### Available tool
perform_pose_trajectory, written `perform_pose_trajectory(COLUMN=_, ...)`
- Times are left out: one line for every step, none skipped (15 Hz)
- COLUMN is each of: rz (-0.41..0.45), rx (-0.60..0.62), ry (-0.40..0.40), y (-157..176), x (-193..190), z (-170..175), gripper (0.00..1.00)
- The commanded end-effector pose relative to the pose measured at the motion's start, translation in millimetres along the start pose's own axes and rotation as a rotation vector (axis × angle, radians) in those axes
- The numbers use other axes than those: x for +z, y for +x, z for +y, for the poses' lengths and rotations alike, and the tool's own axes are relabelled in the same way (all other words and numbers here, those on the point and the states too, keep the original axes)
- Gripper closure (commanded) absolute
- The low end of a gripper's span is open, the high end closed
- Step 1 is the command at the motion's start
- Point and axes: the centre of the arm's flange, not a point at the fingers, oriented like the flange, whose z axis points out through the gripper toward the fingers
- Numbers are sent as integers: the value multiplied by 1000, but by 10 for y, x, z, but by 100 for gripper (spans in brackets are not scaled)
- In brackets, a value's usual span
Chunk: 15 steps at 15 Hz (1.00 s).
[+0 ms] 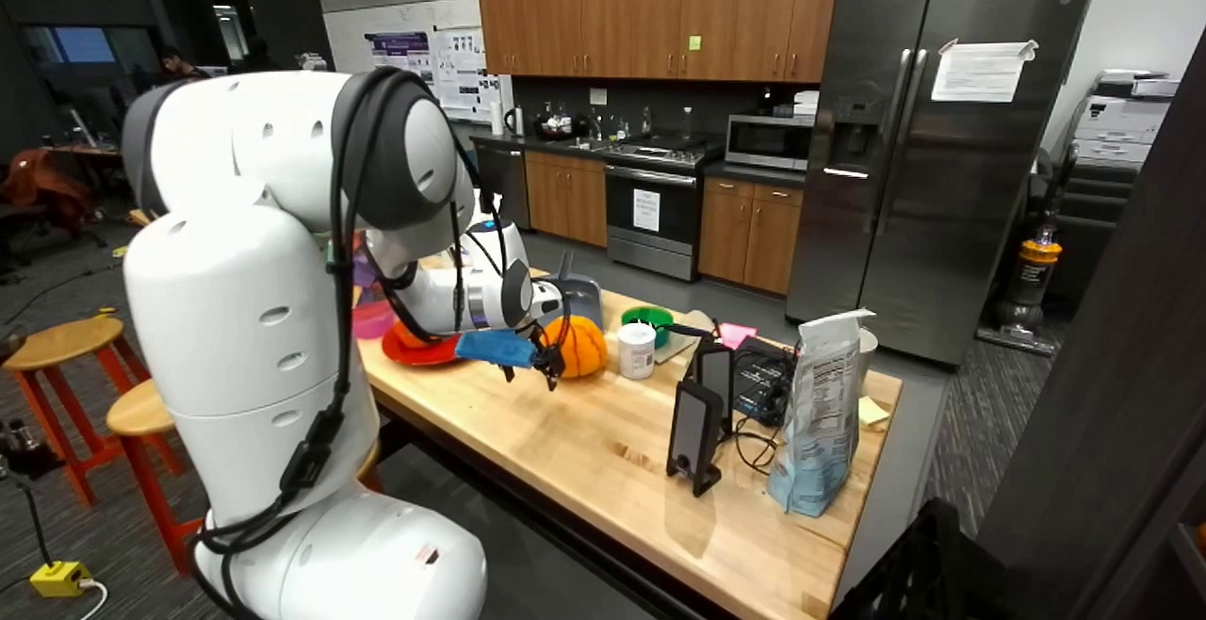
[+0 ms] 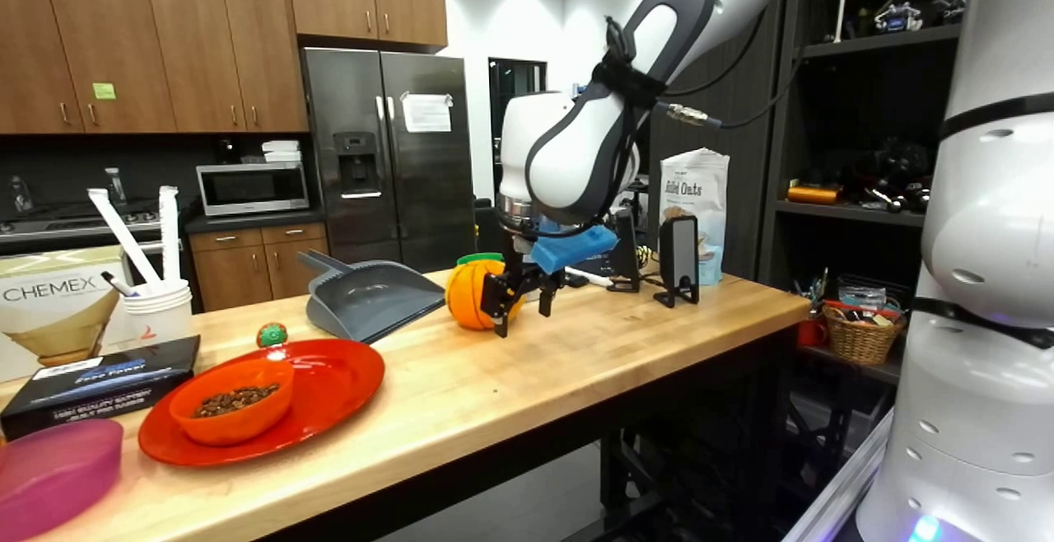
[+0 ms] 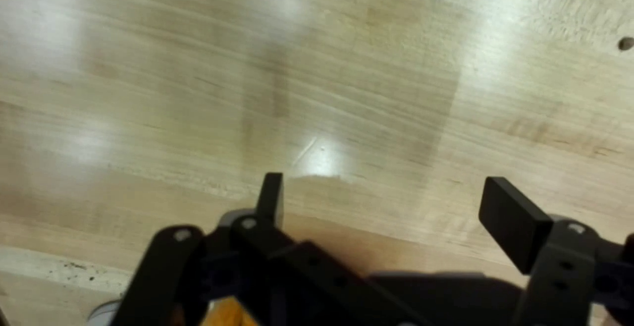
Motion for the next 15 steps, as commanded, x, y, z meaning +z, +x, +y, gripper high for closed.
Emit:
perform_pose_trajectory(rz=18, rx=-58, ry=-7, y=239, x=74, z=-92, gripper=0)
perform_pose_trajectory(rz=23, rx=-67, ry=-12, y=293, x=80, z=-108, gripper=0)
perform_pose_trajectory(rz=30, rx=-71, ry=-15, y=350, x=82, z=-121, gripper=0)
perform_pose_trajectory(rz=30, rx=-73, ry=-14, y=411, x=70, z=-132, gripper=0)
perform_pose_trajectory(rz=32, rx=-64, ry=-12, y=456, x=69, z=-138, gripper=0)
perform_pose_trajectory(rz=32, rx=-55, ry=-2, y=494, x=55, z=-137, gripper=0)
perform_pose_trajectory(rz=31, rx=-55, ry=-2, y=351, x=41, z=-126, gripper=0)
perform_pose_trajectory(rz=34, rx=-53, ry=0, y=394, x=43, z=-126, gripper=0)
perform_pose_trajectory(rz=35, rx=-52, ry=1, y=420, x=49, z=-128, gripper=0)
perform_pose_trajectory(rz=35, rx=-51, ry=2, y=433, x=57, z=-130, gripper=0)
perform_pose_trajectory(rz=34, rx=-51, ry=2, y=438, x=62, z=-131, gripper=0)
perform_pose_trajectory(rz=34, rx=-51, ry=2, y=439, x=66, z=-133, gripper=0)
perform_pose_trajectory(rz=34, rx=-52, ry=3, y=440, x=67, z=-135, gripper=0)
perform_pose_trajectory(rz=34, rx=-52, ry=3, y=442, x=68, z=-137, gripper=0)
perform_pose_trajectory(rz=34, rx=-52, ry=3, y=444, x=68, z=-138, gripper=0)
